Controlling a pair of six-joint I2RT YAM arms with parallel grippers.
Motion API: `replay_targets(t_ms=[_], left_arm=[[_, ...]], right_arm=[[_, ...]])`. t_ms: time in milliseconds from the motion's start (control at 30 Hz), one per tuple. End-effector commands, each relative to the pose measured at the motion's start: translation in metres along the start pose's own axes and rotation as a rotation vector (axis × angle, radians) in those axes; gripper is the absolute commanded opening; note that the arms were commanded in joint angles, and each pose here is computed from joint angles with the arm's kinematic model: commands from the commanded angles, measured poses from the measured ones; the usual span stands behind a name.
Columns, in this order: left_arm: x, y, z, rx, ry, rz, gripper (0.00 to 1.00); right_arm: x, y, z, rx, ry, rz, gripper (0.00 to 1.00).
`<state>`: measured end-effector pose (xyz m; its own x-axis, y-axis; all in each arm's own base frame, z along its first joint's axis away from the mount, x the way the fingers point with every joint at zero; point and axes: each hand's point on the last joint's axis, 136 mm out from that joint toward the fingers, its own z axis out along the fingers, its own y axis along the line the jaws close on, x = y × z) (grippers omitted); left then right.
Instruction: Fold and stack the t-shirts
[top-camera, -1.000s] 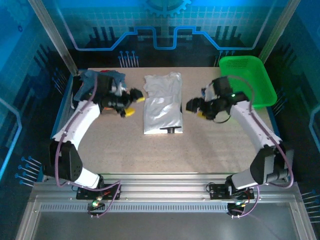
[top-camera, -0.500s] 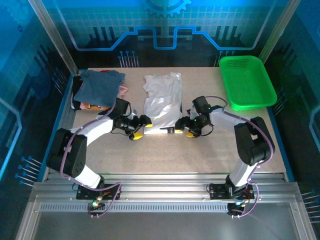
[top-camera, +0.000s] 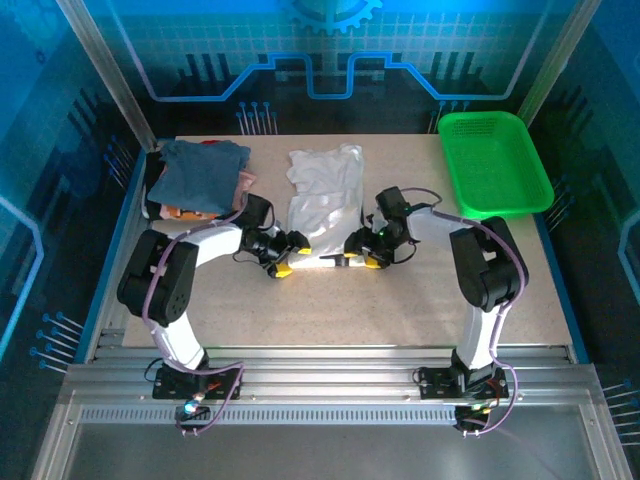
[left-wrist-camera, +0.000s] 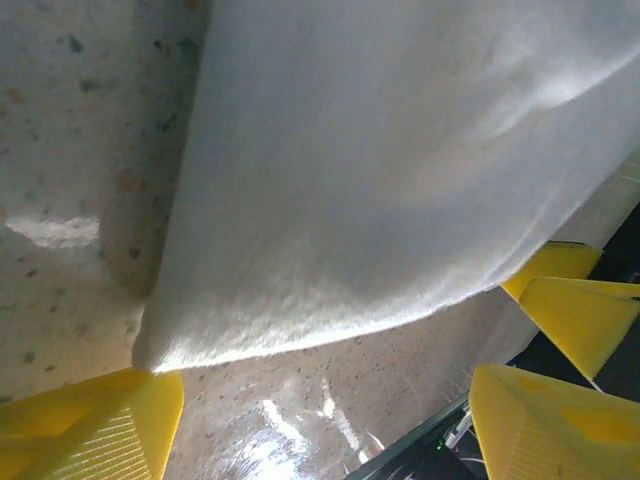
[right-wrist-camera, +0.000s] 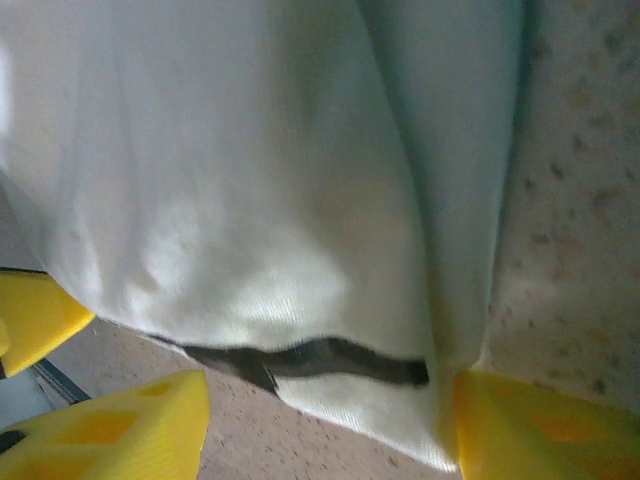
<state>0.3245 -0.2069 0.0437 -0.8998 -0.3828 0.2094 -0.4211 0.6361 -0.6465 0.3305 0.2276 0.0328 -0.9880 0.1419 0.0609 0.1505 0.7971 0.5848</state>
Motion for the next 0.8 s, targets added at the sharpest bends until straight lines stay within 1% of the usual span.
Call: replay_targets(t_ms=[0, 100, 167, 233, 300, 400, 467, 500, 667, 767], left_arm=[[-0.008, -0.008, 0.008, -0.014, 0.003, -0.001, 0.74], [-0.012, -0.001, 0.012, -0.064, 0.007, -0.011, 0.67], [-0.013, 0.005, 0.014, -0.09, 0.001, -0.015, 0.59], [-0.015, 0.008, 0.016, -0.098, -0.003, -0.018, 0.47], [-0.018, 0.008, 0.018, -0.105, -0.012, -0.013, 0.33], [-0.022, 0.003, 0.017, -0.115, -0.018, 0.008, 0.16], [-0.024, 0.002, 0.013, -0.137, -0.031, 0.031, 0.04], [-0.024, 0.002, 0.01, -0.15, -0.037, 0.042, 0.0], [-0.018, 0.003, -0.005, -0.184, -0.052, 0.105, 0.0], [-0.009, 0.003, -0.018, -0.194, -0.065, 0.147, 0.0]], right_arm=[[-0.005, 0.006, 0.006, -0.004, 0.018, 0.001, 0.62], [-0.008, 0.004, 0.009, 0.005, 0.023, 0.012, 0.56], [-0.009, 0.002, 0.011, 0.008, 0.025, 0.02, 0.51], [-0.01, 0.0, 0.013, 0.009, 0.028, 0.027, 0.44], [-0.01, 0.0, 0.014, 0.008, 0.027, 0.03, 0.33], [-0.01, 0.001, 0.014, 0.004, 0.027, 0.031, 0.16], [-0.009, 0.003, 0.011, 0.003, 0.026, 0.03, 0.08], [-0.008, 0.003, 0.009, 0.003, 0.024, 0.03, 0.06], [-0.003, 0.007, -0.002, 0.0, 0.012, 0.026, 0.0], [0.005, 0.014, -0.012, -0.007, 0.016, 0.016, 0.0]])
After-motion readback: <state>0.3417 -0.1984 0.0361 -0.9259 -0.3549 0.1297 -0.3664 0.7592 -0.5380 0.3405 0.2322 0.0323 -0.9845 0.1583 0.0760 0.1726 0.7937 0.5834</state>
